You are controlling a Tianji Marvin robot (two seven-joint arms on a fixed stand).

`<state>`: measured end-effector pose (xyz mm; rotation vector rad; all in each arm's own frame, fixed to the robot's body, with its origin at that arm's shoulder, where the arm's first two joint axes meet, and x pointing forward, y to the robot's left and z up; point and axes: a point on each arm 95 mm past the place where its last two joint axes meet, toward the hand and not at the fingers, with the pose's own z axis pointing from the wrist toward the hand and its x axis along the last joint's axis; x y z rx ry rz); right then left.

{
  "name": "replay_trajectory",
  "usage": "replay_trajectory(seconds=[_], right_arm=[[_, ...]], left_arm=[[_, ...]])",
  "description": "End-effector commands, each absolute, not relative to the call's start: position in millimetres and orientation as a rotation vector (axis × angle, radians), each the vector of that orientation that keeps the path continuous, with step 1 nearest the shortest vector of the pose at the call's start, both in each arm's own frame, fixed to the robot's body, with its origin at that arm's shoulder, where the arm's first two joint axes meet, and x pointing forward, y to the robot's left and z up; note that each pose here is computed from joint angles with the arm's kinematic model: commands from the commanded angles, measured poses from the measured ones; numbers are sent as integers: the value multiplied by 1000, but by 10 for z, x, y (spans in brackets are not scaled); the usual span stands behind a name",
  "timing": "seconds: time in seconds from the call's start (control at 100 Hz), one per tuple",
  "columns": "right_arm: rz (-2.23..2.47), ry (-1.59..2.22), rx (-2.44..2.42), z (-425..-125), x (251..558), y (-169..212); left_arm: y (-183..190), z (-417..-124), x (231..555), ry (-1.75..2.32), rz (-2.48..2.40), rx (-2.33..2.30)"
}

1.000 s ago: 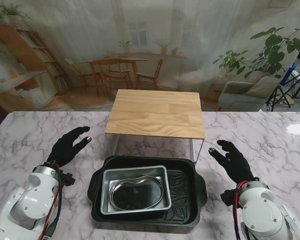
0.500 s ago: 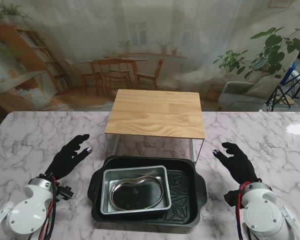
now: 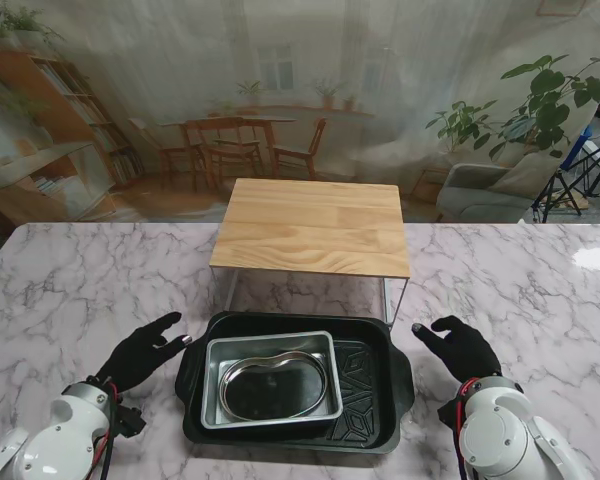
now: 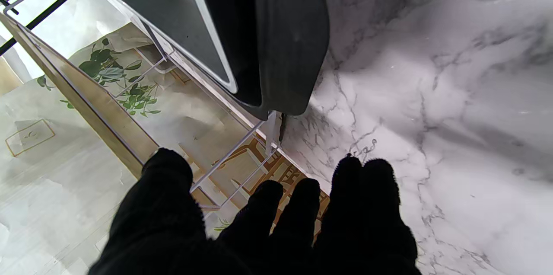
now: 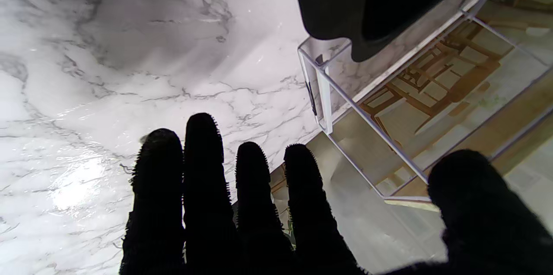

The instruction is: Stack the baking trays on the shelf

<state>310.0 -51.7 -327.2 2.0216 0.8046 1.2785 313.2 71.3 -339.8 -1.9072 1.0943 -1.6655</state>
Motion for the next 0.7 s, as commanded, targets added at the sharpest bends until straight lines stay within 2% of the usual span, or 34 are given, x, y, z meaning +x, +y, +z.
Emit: replay_trajectory(seconds=[0.0, 0.69], right_arm=[[1265, 825, 2027, -3304, 3087, -502], [1059, 1007, 1945, -3360, 3074, -406]], left_arm=[[683, -3459, 3093, 1129, -1640, -1924], [626, -3526, 3019, 1145, -1527, -1979]])
